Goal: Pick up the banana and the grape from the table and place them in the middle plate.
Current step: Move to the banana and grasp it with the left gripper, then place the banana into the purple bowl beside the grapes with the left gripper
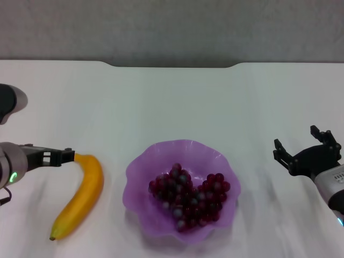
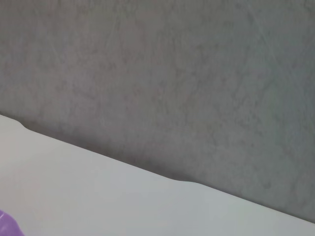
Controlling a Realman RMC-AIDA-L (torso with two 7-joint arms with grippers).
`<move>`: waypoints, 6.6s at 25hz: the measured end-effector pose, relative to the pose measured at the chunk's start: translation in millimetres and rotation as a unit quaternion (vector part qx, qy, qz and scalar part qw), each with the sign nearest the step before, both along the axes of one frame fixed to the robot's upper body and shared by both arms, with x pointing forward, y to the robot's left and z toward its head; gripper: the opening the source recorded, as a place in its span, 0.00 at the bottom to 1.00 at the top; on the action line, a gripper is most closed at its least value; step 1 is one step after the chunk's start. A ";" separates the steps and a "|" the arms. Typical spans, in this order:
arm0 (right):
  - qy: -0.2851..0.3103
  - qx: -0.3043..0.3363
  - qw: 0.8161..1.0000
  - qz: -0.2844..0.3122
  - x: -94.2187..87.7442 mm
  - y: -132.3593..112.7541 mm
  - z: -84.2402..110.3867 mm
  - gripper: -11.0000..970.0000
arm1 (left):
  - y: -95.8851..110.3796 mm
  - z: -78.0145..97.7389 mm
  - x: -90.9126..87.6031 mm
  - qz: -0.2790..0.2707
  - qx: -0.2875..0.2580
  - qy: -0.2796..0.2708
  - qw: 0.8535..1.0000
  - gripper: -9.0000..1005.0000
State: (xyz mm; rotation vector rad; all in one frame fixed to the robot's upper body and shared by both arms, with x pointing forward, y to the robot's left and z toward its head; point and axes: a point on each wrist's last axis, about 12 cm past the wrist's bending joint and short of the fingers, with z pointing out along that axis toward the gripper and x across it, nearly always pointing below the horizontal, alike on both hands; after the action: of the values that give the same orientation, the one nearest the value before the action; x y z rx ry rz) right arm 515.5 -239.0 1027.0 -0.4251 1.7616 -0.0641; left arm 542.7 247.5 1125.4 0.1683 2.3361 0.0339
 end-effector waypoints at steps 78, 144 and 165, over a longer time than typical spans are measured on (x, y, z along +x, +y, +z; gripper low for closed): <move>-0.003 -0.013 1.000 0.013 1.3 4.1 -1.6 0.93 | -25.2 -74.7 3.4 -0.016 -0.049 0.076 0.996 0.84; -0.002 -0.019 1.000 0.015 4.0 3.7 -2.8 0.92 | -89.3 -85.9 -52.2 -0.265 -0.160 -0.181 0.934 0.59; -0.003 -0.019 1.000 0.015 4.2 3.9 -2.6 0.92 | -116.2 -53.2 -47.9 -0.258 -0.116 -0.135 0.950 0.63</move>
State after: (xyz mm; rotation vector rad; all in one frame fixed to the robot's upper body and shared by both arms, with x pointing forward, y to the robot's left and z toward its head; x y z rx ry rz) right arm 519.7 -235.1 1024.4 -0.4787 1.7504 -0.0770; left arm 494.8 131.3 1072.2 0.6115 1.9413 -0.4474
